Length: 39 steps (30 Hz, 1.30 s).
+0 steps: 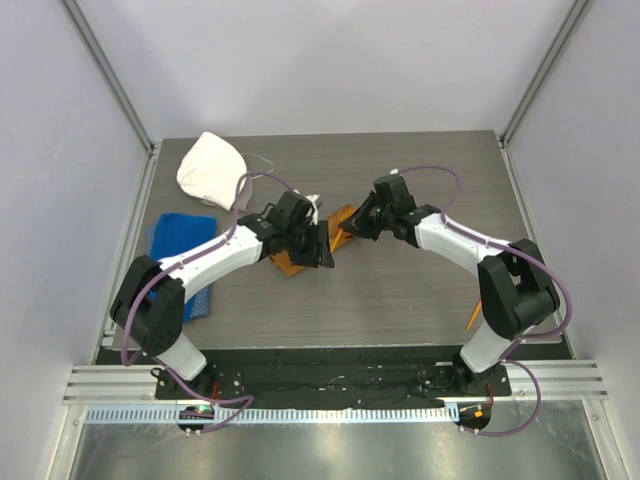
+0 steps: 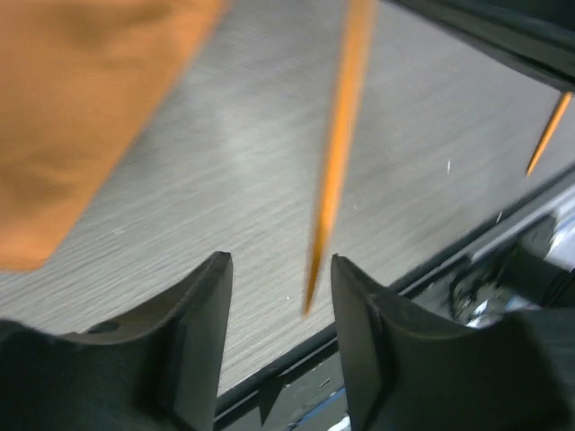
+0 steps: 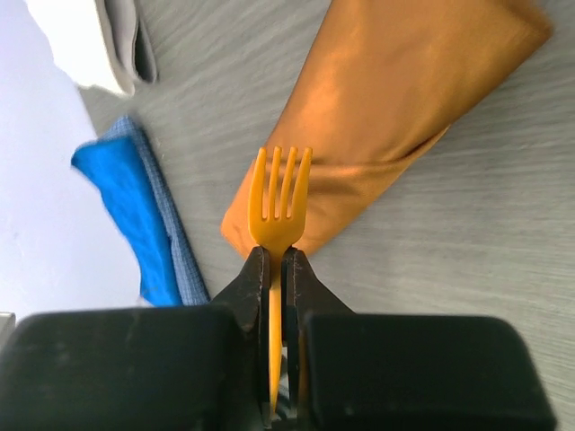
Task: Fold the napkin into a case and place the utensils inside
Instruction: Pass from the left arm to the right, then insert the fork into the folded napkin.
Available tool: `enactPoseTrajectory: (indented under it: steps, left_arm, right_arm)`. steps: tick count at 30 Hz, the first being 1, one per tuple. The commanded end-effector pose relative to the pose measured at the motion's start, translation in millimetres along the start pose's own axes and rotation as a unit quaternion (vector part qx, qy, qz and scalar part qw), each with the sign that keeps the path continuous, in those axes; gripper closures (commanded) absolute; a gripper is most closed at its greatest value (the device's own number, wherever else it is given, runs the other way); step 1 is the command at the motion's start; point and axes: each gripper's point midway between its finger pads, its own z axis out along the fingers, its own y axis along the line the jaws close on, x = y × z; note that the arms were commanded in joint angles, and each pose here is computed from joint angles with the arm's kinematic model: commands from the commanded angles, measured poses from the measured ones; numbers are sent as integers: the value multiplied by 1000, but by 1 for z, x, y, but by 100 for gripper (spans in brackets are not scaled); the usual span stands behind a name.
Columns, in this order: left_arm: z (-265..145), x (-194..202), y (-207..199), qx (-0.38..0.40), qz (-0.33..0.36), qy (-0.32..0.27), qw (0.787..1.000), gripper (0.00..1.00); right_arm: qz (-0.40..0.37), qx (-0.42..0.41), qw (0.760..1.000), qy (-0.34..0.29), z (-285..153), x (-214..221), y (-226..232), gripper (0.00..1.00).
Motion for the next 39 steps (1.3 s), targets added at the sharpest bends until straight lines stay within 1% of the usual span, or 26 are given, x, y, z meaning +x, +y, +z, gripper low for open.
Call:
enactPoseTrajectory:
  steps: [1,3,4,5,6,7,8,9,10,11,12,13,14,15,17,23,26,32,39]
  left_arm:
    - [-28,-40,32,-22,-116,-75,990,46]
    - [-30,-48,46,-29,-154,-87,984,47]
    - [-31,-52,55,-35,-179,-91,979,48]
    - [-31,-53,58,-37,-188,-93,977,50]
    - [-27,-53,64,-45,-199,-92,975,58]
    - [-28,-56,70,-48,-213,-93,971,62]
    - [-26,-56,72,-48,-223,-91,969,66]
    - [-24,-57,75,-50,-229,-91,968,72]
    - [-21,-56,79,-54,-235,-86,967,75]
    - [-20,-59,83,-57,-237,-88,966,79]
    - [-19,-62,84,-60,-235,-91,966,80]
    - [-14,-61,91,-73,-235,-90,965,81]
    - [-13,-62,95,-76,-232,-87,966,85]
    - [-10,-63,99,-80,-233,-84,966,87]
    - [-7,-60,109,-86,-244,-70,963,90]
    - [-5,-55,129,-104,-248,-72,960,91]
    - [-5,-53,135,-110,-248,-74,960,91]
    - [0,-41,143,-121,-253,-60,958,92]
    - [-3,-38,142,-119,-254,-65,958,92]
  right_arm:
    - [21,50,993,-105,-4,-53,14,99]
    - [32,97,987,-127,-3,-61,3,99]
    - [34,117,980,-157,-1,-77,3,99]
    - [39,149,975,-158,1,-77,-9,99]
    - [44,165,971,-165,3,-81,-12,99]
    - [50,178,967,-174,11,-89,-11,99]
    - [49,204,961,-182,12,-91,-20,99]
    - [44,216,957,-188,15,-92,-20,99]
    - [47,214,956,-198,18,-99,-11,99]
    - [42,246,947,-202,24,-98,-25,99]
    - [38,244,946,-211,26,-103,-14,99]
    - [35,253,943,-215,28,-104,-15,99]
    - [27,275,937,-214,33,-102,-25,99]
    - [25,278,932,-230,32,-109,-21,99]
    - [22,294,927,-232,37,-108,-28,99]
    - [7,313,916,-252,42,-111,-32,99]
    - [5,318,915,-249,48,-110,-36,99]
    - [2,317,913,-255,56,-110,-33,99]
    - [-2,311,916,-255,67,-113,-26,99]
